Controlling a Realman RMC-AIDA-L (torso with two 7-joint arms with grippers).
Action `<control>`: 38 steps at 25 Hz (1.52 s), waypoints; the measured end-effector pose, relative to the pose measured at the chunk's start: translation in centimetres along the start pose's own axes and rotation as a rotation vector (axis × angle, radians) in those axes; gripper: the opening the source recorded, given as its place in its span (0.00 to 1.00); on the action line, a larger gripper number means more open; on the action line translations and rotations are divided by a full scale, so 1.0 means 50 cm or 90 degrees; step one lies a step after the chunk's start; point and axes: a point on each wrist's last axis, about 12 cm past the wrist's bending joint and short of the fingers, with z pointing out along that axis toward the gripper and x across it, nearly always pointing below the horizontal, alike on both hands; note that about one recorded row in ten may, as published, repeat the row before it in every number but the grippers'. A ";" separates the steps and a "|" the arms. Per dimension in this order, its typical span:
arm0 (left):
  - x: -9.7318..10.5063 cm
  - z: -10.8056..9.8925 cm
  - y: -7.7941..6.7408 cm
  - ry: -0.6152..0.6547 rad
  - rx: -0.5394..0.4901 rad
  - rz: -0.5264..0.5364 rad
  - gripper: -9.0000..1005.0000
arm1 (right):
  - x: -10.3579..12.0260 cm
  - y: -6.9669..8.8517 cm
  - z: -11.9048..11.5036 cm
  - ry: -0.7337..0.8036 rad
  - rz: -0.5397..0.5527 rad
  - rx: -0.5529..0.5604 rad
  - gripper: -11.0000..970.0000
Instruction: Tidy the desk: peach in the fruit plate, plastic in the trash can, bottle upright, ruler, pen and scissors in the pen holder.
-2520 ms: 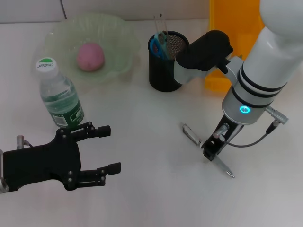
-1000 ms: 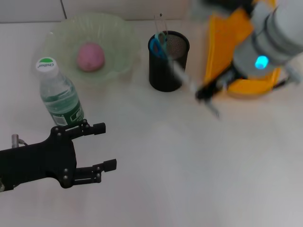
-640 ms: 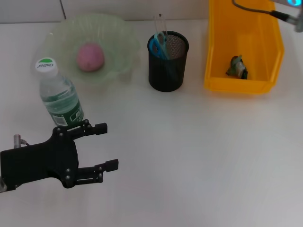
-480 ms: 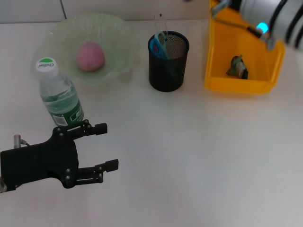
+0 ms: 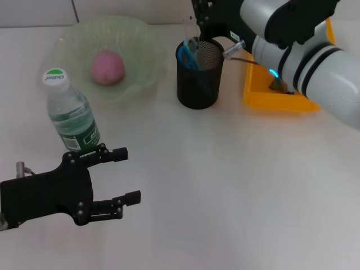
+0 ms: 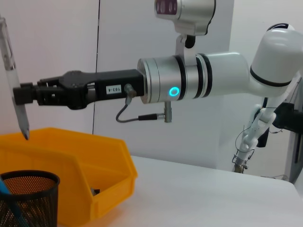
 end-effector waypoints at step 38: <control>0.001 -0.002 -0.003 -0.001 0.000 -0.006 0.83 | 0.003 0.024 -0.057 -0.012 0.107 -0.007 0.46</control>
